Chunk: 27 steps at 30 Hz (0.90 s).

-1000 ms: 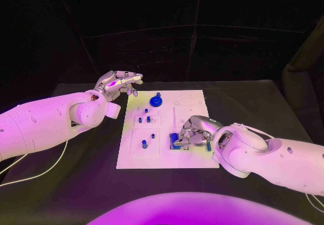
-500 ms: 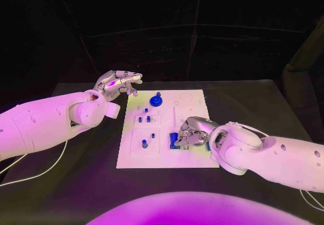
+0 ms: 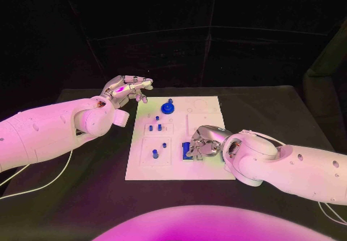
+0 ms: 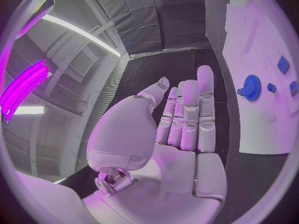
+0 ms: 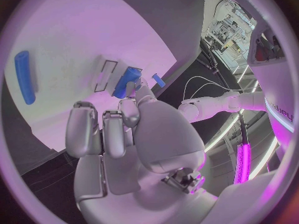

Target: Assemble the parts on the task board

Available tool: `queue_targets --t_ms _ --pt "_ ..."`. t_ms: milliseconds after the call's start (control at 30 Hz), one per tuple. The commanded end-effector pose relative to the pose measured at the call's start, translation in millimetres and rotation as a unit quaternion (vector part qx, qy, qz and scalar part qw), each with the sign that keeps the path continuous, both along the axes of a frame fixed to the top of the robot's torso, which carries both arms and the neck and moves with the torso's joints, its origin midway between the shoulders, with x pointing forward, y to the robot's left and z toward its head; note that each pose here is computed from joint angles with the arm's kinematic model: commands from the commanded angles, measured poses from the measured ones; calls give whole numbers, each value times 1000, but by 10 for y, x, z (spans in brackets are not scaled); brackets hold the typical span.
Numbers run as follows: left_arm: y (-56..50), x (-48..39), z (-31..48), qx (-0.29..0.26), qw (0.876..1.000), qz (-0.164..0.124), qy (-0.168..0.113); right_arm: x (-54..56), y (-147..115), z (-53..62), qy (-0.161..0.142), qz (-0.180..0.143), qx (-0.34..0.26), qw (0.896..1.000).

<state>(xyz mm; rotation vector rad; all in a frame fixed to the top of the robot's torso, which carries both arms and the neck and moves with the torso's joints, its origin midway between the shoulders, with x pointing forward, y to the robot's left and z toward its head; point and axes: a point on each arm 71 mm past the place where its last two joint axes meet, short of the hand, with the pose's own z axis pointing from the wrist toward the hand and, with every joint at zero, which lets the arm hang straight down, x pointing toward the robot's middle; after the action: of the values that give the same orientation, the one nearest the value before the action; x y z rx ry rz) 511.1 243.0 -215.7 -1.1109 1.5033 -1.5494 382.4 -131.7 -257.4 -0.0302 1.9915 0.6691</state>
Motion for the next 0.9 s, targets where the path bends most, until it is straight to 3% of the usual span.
queue_targets --t_ms 33,200,400,633,900 --pt "-7 0 14 -4 1000 -3 -1 -4 -24 1 -4 -1 -5 1000" --pt "-5 1 14 -4 1000 -3 -1 -27 -112 65 -14 -10 37 999" --pt "7 1 14 -3 1000 -1 -2 -108 -368 126 13 -39 79 996" --pt "11 12 28 -2 1000 13 -16 -99 -779 99 32 -81 33 996" --pt "9 10 22 -2 1000 18 -22 -69 -1002 91 10 -104 -25 994"
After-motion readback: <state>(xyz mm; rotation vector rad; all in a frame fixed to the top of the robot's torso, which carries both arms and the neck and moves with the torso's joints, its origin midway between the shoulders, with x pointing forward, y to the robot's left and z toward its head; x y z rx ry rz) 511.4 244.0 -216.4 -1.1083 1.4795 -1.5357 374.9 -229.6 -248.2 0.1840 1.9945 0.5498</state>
